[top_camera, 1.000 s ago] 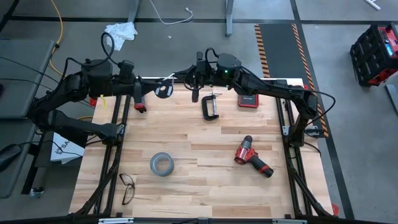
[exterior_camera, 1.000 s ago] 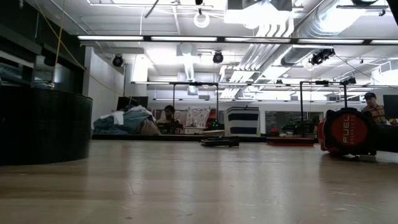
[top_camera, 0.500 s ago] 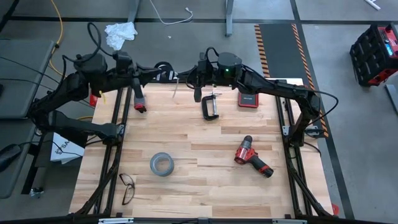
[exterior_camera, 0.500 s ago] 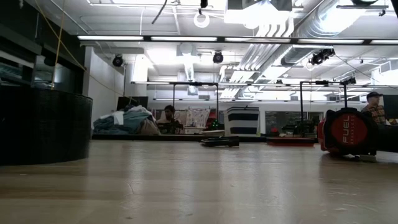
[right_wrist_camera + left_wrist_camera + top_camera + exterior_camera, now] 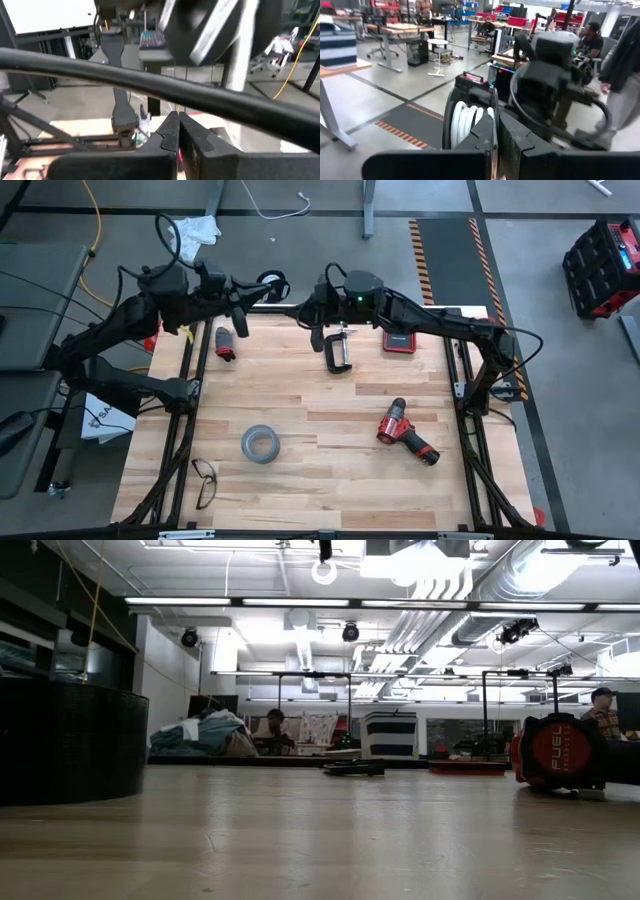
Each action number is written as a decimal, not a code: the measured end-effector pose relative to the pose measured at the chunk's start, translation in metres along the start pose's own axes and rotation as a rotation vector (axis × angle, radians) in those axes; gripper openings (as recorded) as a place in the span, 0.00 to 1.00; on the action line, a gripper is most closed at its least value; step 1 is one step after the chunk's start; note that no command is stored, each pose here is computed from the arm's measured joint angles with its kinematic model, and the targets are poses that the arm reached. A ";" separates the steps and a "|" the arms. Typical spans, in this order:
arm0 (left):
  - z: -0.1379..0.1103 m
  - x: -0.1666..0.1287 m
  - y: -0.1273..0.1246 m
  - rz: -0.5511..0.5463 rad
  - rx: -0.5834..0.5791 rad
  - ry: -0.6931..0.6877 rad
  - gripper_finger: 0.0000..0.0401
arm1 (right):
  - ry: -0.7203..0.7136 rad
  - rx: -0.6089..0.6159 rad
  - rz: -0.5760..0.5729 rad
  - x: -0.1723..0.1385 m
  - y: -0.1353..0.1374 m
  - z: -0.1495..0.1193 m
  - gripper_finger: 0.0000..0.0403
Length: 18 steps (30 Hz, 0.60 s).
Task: Coil cords
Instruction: Coil the white wire onto the black spool
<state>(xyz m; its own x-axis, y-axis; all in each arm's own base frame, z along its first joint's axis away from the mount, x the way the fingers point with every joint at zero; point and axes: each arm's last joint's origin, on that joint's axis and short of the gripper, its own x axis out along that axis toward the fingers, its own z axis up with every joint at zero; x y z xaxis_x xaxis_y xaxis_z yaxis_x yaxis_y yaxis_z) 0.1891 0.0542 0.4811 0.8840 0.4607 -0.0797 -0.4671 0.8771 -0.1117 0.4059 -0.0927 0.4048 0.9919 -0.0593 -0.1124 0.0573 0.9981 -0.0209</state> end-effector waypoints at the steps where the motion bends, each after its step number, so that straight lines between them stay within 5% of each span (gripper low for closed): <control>1: 0.000 0.001 0.000 0.003 0.009 -0.004 0.01 | 0.013 0.002 0.001 0.000 0.000 -0.002 0.00; 11: -0.001 0.017 0.006 -0.062 0.003 0.005 0.01 | 0.061 0.011 0.044 0.000 0.002 -0.007 0.00; 18: -0.025 0.032 0.009 -0.112 -0.073 0.054 0.01 | 0.126 0.015 0.075 0.000 0.003 -0.013 0.00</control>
<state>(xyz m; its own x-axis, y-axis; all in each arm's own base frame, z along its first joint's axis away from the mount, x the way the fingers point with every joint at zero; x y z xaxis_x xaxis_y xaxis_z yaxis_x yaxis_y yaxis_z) 0.2127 0.0738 0.4532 0.9293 0.3506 -0.1159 -0.3674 0.9095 -0.1945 0.4044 -0.0896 0.3918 0.9713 0.0146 -0.2373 -0.0134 0.9999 0.0065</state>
